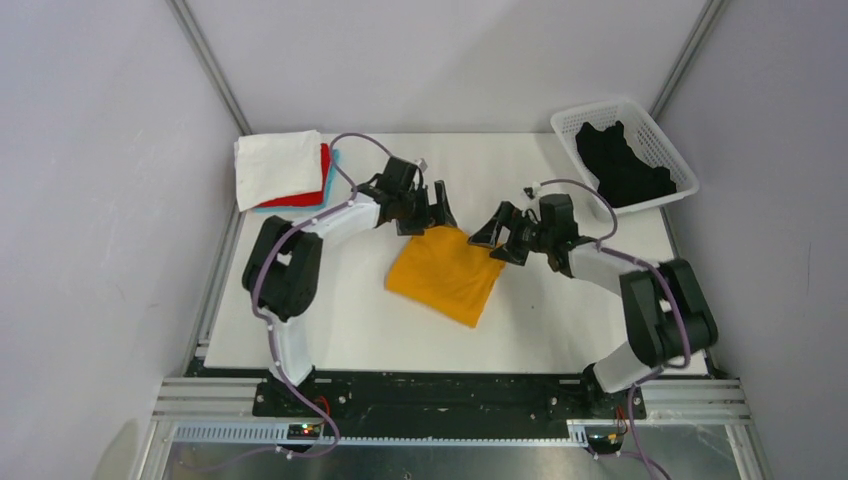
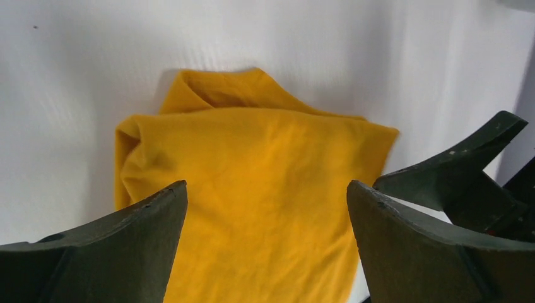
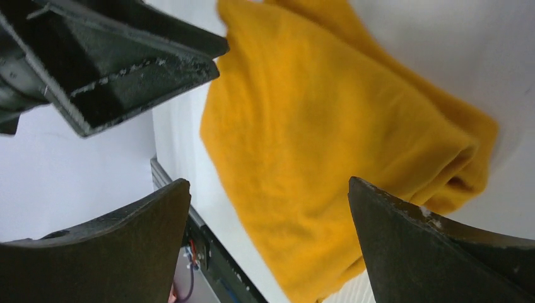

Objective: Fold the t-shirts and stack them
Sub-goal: Smooth out wrinkles on the folded tshirt

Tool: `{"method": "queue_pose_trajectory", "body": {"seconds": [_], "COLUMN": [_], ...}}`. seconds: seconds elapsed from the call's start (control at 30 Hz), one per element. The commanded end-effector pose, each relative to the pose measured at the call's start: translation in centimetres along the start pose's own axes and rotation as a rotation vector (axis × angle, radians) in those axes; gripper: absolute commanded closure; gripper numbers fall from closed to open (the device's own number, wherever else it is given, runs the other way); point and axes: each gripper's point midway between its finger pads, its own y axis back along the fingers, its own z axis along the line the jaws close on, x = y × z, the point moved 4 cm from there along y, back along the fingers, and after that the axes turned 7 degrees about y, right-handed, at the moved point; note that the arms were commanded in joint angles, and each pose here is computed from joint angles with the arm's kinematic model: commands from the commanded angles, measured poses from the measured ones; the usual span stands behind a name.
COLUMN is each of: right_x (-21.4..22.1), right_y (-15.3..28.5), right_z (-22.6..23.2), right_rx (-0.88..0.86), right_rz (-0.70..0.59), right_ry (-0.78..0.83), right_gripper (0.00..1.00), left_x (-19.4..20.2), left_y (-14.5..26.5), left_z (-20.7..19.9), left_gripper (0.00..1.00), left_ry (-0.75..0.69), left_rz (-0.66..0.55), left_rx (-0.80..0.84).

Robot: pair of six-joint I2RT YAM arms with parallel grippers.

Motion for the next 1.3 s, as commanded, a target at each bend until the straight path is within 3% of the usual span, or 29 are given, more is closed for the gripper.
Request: {"method": "queue_pose_trajectory", "body": {"seconds": [0.0,0.23,0.4,0.63,0.73,0.87,1.03,1.27], "right_x": [-2.0,-2.4,-3.2,-7.0,-6.3,-3.7,-0.8,1.9], "right_y": [-2.8,-4.2,-4.5,-1.5,0.1,2.2,5.1,10.6], "right_z": [-1.6,-6.7,-9.2,-4.1,-1.8,0.7,1.4,1.0], "right_rx": [0.019,0.15,0.248,0.243,0.25,0.222,0.237,0.343], "right_rz": [-0.012,0.063,0.103,0.01,0.016,0.025,-0.026,-0.133], "right_ry": [-0.022,-0.07,-0.047,0.098,0.141,0.165,0.161,0.186], "right_gripper": [0.01,0.0,0.01,0.01,0.01,0.01,0.01,0.01], "left_x": [-1.0,1.0,3.4,-0.8,-0.6,1.6,4.9,6.1], "left_y": [-2.5,-4.1,-2.3,2.3,4.2,6.0,6.1,3.7], "left_z": [1.7,5.3,6.0,1.7,0.0,-0.1,2.9,5.0], "left_gripper": [0.0,0.0,0.0,0.0,0.0,0.0,0.0,0.0], "left_ry": [-0.013,0.06,0.115,0.024,0.008,0.015,0.049,0.043], "left_rz": [-0.027,-0.004,-0.04,-0.229,-0.254,-0.241,-0.19,-0.12], "left_rx": [-0.069,-0.194,-0.269,-0.196,-0.145,-0.117,-0.173,-0.241]}}
